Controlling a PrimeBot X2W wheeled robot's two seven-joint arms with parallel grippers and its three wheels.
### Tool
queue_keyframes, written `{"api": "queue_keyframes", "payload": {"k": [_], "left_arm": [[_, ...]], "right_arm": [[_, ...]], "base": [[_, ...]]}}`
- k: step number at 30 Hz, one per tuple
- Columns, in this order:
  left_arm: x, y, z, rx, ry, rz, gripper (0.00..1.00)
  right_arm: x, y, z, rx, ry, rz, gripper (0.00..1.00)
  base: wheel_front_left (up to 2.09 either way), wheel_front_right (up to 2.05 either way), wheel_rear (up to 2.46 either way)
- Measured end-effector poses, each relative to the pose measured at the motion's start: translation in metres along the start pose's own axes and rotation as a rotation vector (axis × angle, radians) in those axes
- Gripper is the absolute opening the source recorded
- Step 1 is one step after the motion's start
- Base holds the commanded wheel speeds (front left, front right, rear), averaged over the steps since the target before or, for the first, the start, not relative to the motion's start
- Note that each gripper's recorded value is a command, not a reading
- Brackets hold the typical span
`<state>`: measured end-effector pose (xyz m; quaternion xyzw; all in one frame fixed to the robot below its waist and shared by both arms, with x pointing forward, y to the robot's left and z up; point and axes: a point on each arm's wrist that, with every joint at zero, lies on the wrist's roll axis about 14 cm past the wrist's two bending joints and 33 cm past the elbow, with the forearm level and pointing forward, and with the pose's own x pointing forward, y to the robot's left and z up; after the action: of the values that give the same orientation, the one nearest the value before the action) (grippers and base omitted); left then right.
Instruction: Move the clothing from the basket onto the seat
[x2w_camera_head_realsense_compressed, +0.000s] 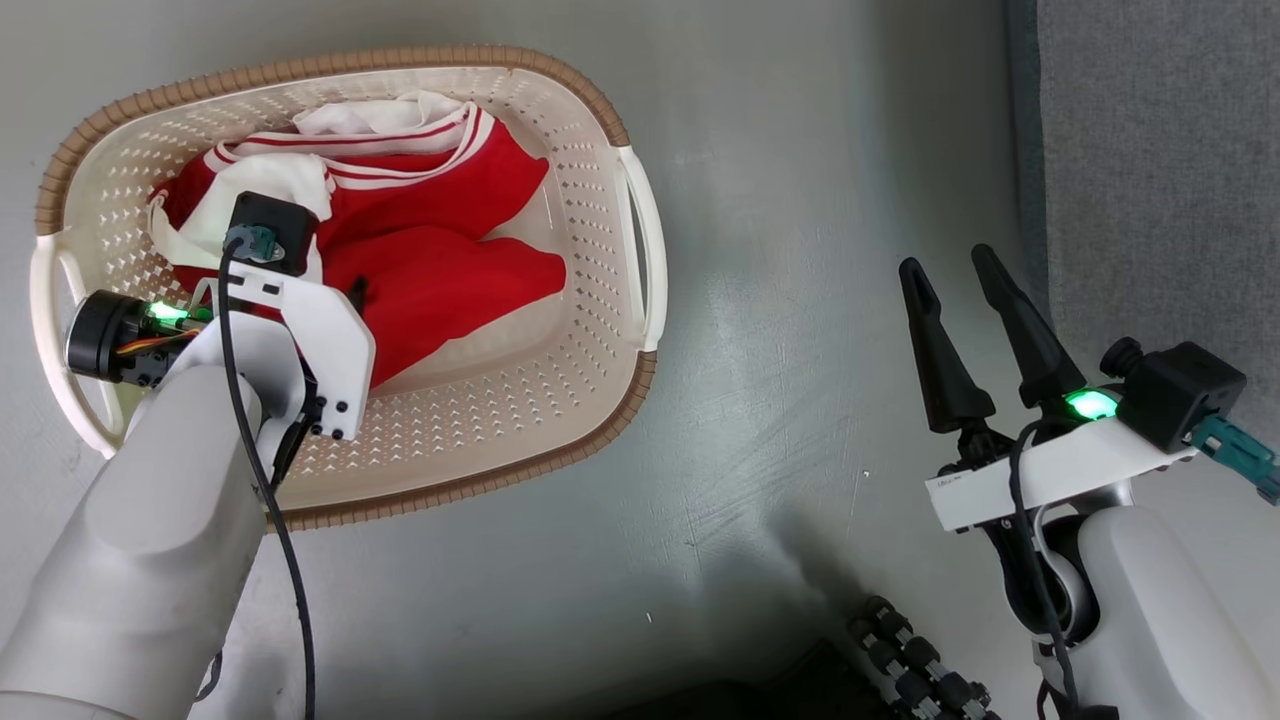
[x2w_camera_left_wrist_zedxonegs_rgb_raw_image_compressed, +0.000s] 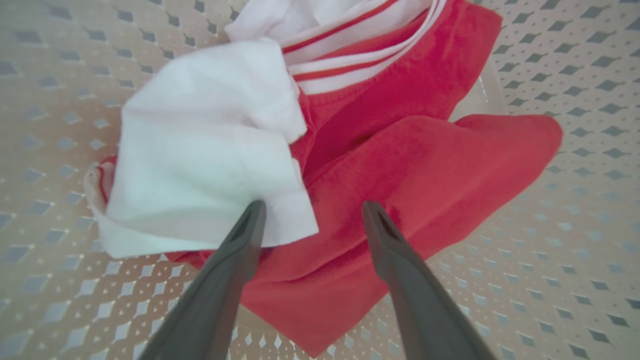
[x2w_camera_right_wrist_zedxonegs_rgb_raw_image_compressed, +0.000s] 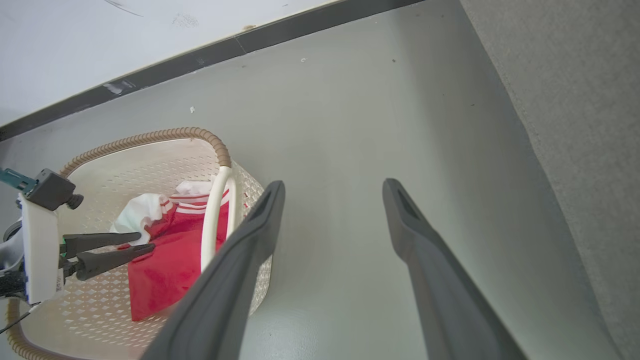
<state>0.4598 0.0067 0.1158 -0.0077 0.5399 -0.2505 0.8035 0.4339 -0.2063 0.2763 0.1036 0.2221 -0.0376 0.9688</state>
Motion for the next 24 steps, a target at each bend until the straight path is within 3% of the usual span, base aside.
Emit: {"api": "queue_keyframes", "payload": {"k": [7, 24], "left_arm": [[0.009, -0.001, -0.007, -0.02, 0.029, -0.021, 1.0], [0.025, -0.004, -0.02, 0.041, 0.063, -0.059, 1.0]], "right_arm": [[0.003, -0.002, -0.005, -0.001, 0.011, -0.004, 1.0], [0.008, -0.006, -0.014, -0.009, 0.029, -0.01, 1.0]], "base": [[0.0, 0.0, 0.0], [0.0, 0.0, 0.0]]}}
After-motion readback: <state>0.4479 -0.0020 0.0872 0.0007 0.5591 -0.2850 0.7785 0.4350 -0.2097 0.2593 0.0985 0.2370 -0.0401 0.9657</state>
